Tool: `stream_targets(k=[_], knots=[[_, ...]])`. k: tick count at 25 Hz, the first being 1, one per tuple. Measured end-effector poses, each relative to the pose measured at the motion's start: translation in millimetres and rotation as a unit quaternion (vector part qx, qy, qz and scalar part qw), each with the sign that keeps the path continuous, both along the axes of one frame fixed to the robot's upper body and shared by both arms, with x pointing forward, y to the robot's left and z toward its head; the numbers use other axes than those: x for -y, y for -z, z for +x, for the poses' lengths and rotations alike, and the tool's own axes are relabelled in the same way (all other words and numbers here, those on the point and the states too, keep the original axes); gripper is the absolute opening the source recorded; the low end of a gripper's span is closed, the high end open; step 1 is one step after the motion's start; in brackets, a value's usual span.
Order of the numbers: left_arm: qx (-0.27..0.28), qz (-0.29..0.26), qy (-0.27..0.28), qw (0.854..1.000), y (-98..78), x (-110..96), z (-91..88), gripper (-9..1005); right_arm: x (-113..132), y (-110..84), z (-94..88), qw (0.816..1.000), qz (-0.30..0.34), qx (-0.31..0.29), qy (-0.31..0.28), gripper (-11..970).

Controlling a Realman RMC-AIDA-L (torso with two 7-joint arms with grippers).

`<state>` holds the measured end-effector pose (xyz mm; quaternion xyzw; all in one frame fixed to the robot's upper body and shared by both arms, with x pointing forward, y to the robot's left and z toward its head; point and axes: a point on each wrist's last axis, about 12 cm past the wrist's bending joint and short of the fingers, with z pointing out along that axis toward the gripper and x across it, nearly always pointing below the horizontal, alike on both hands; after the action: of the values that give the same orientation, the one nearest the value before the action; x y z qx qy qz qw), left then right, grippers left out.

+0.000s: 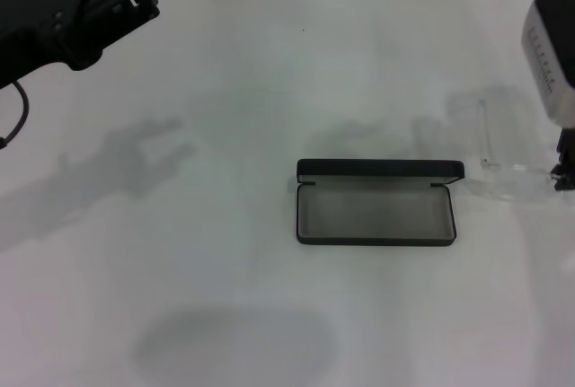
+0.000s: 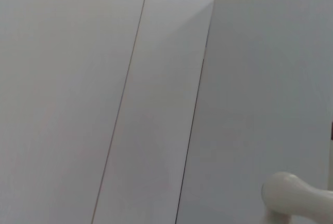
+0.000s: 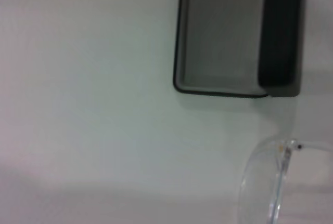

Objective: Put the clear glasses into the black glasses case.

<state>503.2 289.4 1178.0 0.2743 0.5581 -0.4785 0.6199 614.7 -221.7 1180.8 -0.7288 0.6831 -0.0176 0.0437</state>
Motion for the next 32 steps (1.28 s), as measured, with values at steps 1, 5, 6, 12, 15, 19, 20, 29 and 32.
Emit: stream_targets(k=[1, 5, 6, 12, 15, 19, 20, 29, 32], knots=[[0.001, 0.0, 0.0, 1.0, -0.4, -0.2, 0.1, 504, 1.0, -4.0, -1.1, 1.0, 0.003, 0.007, 0.003, 80], [0.009, -0.006, 0.001, 1.0, -4.4, 0.6, 1.6, 504, 11.8, -33.0, -6.4, 0.997, 0.045, 0.061, 0.028, 79], [0.011, -0.007, 0.001, 1.0, -5.2, 0.8, 2.0, 504, 12.7, -34.9, -7.0, 0.996, 0.051, 0.064, 0.03, 79], [0.021, -0.016, 0.007, 1.0, -11.9, 3.4, 6.1, 504, 41.9, -82.4, -27.2, 0.961, 0.229, 0.14, 0.063, 58], [0.033, -0.032, 0.007, 0.999, -18.2, 3.4, 8.3, 504, 53.7, -88.8, -48.1, 0.929, 0.327, 0.17, 0.032, 56], [0.059, -0.058, 0.02, 0.996, -30.0, 3.8, 8.8, 503, 56.9, -78.9, -72.1, 0.87, 0.456, 0.18, -0.043, 54], [0.064, -0.06, 0.026, 0.996, -32.0, 5.1, 9.0, 503, 56.9, -73.0, -76.9, 0.852, 0.49, 0.174, -0.056, 54], [0.079, -0.043, 0.082, 0.993, -38.1, 28.7, 18.8, 332, 19.4, -25.4, -70.6, 0.781, 0.606, 0.102, -0.106, 53], [0.076, -0.038, 0.094, 0.992, -35.0, 35.6, 23.0, 285, 2.0, -19.6, -62.6, 0.772, 0.62, 0.074, -0.12, 52]])
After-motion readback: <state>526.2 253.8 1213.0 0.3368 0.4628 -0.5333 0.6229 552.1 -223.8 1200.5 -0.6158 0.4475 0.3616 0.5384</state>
